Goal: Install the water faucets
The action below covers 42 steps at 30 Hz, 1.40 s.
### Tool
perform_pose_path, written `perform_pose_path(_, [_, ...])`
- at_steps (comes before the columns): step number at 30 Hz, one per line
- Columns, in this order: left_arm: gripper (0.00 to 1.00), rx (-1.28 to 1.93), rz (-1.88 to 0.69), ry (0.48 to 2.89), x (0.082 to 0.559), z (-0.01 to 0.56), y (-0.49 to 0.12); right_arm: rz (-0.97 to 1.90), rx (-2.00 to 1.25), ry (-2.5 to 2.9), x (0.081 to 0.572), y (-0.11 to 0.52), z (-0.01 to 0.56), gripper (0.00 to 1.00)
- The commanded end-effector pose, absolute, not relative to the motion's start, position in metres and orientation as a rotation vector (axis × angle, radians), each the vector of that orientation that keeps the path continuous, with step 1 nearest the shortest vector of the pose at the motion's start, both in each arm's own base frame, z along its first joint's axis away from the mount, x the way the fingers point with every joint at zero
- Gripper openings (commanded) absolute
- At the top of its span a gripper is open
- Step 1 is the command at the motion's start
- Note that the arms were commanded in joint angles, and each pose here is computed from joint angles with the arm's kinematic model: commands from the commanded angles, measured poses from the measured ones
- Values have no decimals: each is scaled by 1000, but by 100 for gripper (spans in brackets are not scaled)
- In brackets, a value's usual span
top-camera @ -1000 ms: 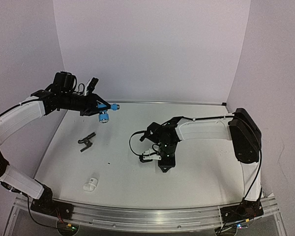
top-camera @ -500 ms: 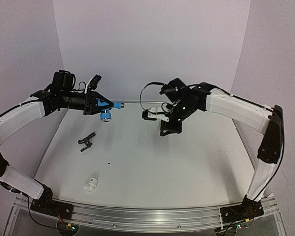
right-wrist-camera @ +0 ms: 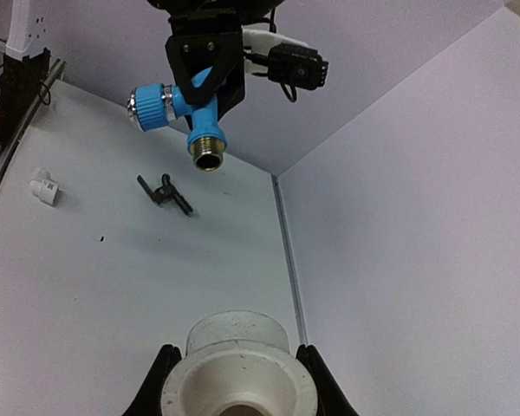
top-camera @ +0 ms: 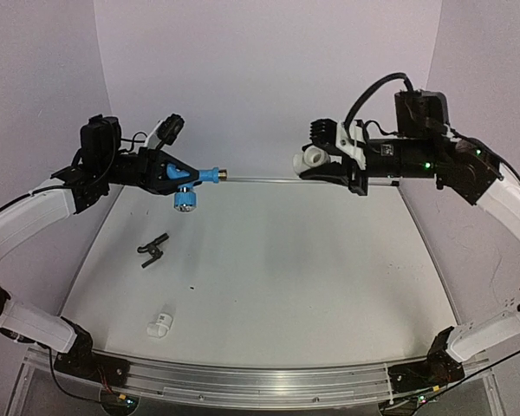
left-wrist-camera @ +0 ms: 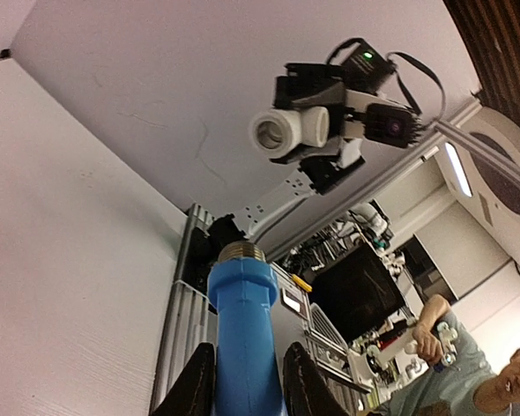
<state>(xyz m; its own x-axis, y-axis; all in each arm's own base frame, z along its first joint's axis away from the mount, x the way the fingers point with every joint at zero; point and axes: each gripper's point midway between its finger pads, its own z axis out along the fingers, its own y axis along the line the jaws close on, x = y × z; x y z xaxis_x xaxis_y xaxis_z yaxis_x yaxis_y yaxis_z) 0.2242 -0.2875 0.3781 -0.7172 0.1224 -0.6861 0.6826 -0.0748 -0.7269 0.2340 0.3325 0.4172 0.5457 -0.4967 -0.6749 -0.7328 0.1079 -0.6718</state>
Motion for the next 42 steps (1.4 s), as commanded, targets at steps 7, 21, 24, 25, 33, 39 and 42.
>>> perform_pose_path(7, [0,1202,-1952,1483,156,441,-306,305,-1390,590,171,344,474,0])
perform_pose_path(21, [0,1318,-2026,1457,134,443,-325,201,-1349,280,134,344,460,0])
perform_pose_path(24, [0,1337,-2047,1472,130,440,-330,162,-1375,212,129,347,452,0])
perform_pose_path(25, [0,1342,-2051,1473,129,440,-332,158,-1381,205,129,348,450,0])
perform_pose_path(33, [0,1368,-2090,1502,124,436,-344,106,-1418,117,125,359,440,0])
perform_pose_path(39, [0,1387,-2110,1513,118,434,-350,59,-1451,77,128,367,430,0])
perform_pose_path(42, [0,1384,-2120,1529,117,431,-353,48,-1465,67,129,368,427,0])
